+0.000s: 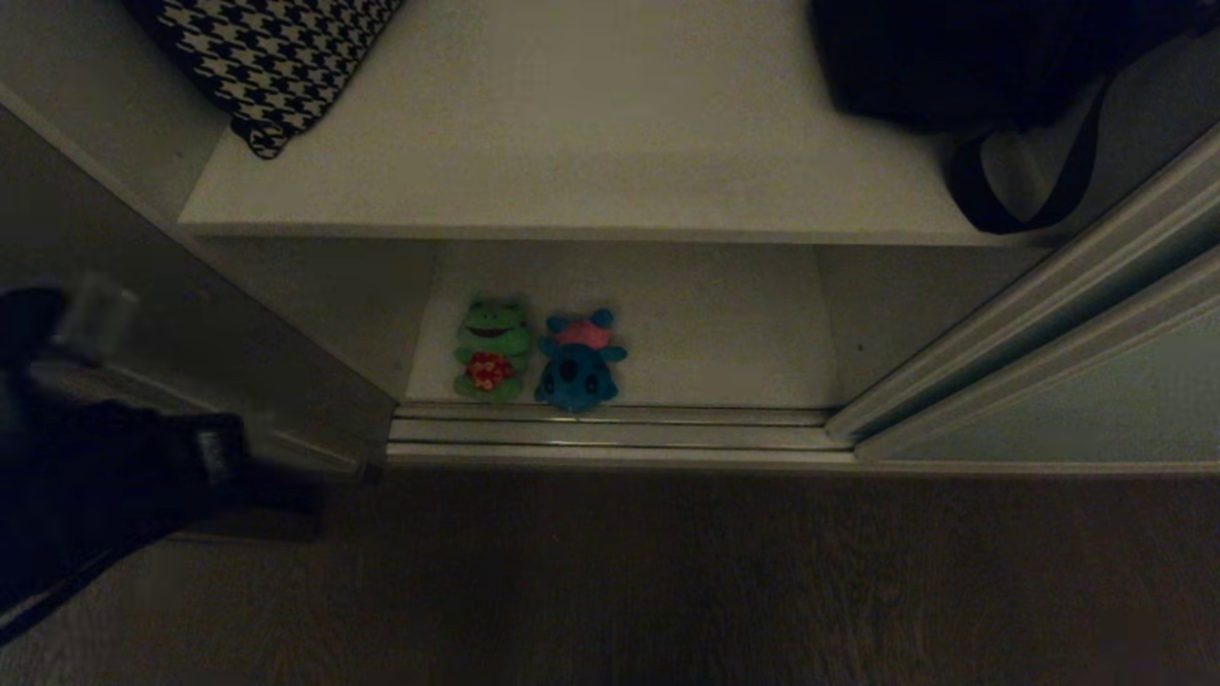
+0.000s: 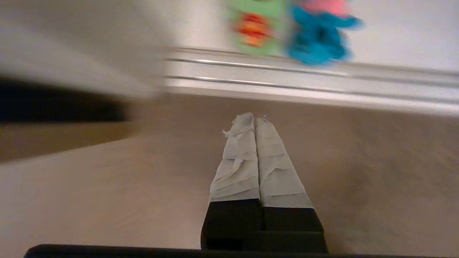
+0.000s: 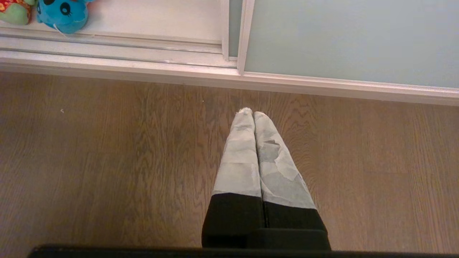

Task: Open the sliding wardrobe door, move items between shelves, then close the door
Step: Place the blue doll on the lower shelf, then close the door

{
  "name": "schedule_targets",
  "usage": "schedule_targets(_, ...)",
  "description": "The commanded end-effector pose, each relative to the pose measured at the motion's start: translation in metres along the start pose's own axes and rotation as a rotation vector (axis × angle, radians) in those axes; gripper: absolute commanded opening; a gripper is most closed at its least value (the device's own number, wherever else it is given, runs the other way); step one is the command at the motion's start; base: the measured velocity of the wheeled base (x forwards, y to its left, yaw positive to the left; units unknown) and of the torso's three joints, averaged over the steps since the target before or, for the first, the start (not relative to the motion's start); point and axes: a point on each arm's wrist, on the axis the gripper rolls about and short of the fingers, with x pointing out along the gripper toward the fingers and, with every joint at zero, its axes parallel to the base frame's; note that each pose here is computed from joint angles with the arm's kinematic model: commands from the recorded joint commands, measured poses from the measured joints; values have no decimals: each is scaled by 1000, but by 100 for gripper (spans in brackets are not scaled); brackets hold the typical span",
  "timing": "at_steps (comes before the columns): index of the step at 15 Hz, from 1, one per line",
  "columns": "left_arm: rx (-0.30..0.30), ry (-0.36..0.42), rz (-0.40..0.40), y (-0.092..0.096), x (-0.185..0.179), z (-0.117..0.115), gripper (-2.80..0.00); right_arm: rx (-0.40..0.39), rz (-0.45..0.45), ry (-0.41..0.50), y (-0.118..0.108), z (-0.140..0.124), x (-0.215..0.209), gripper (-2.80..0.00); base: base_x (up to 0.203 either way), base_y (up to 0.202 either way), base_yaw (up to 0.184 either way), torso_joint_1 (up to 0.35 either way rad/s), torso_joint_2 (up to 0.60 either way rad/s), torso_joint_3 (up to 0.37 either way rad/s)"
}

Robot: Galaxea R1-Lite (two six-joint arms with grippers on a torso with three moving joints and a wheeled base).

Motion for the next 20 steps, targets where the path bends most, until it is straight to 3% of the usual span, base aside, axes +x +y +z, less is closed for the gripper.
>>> schedule_targets(1,-34,-169,54,19,-64,1,-280,0,1,-1,0,0,0,-280,0,0,0,0,0,0)
schedule_targets(4,-20,-266,96,31,-116,-33,-280,0,-1,-1,0,0,0,-280,0,0,0,0,0,0)
schedule_targets(6,17,-311,79,34,-139,-63,-280,0,-1,0,0,0,0,-280,0,0,0,0,0,0)
schedule_targets(8,86,-276,75,36,-144,-102,-280,0,-1,-1,0,0,0,-280,0,0,0,0,0,0)
schedule_targets(11,117,-204,83,36,-131,-147,-280,0,1,-1,0,0,0,-280,0,0,0,0,0,0)
schedule_targets(13,134,-265,63,37,-133,-171,-280,0,0,-1,0,0,0,-280,0,0,0,0,0,0)
schedule_targets(14,141,-291,45,36,-133,-178,-280,0,1,0,0,0,0,-280,0,0,0,0,0,0)
schedule_targets(16,146,-261,11,36,-127,-187,-280,0,0,-1,0,0,0,-280,0,0,0,0,0,0)
schedule_targets(20,108,-265,10,36,-126,-187,-280,0,1,-1,0,0,0,-280,0,0,0,0,0,0)
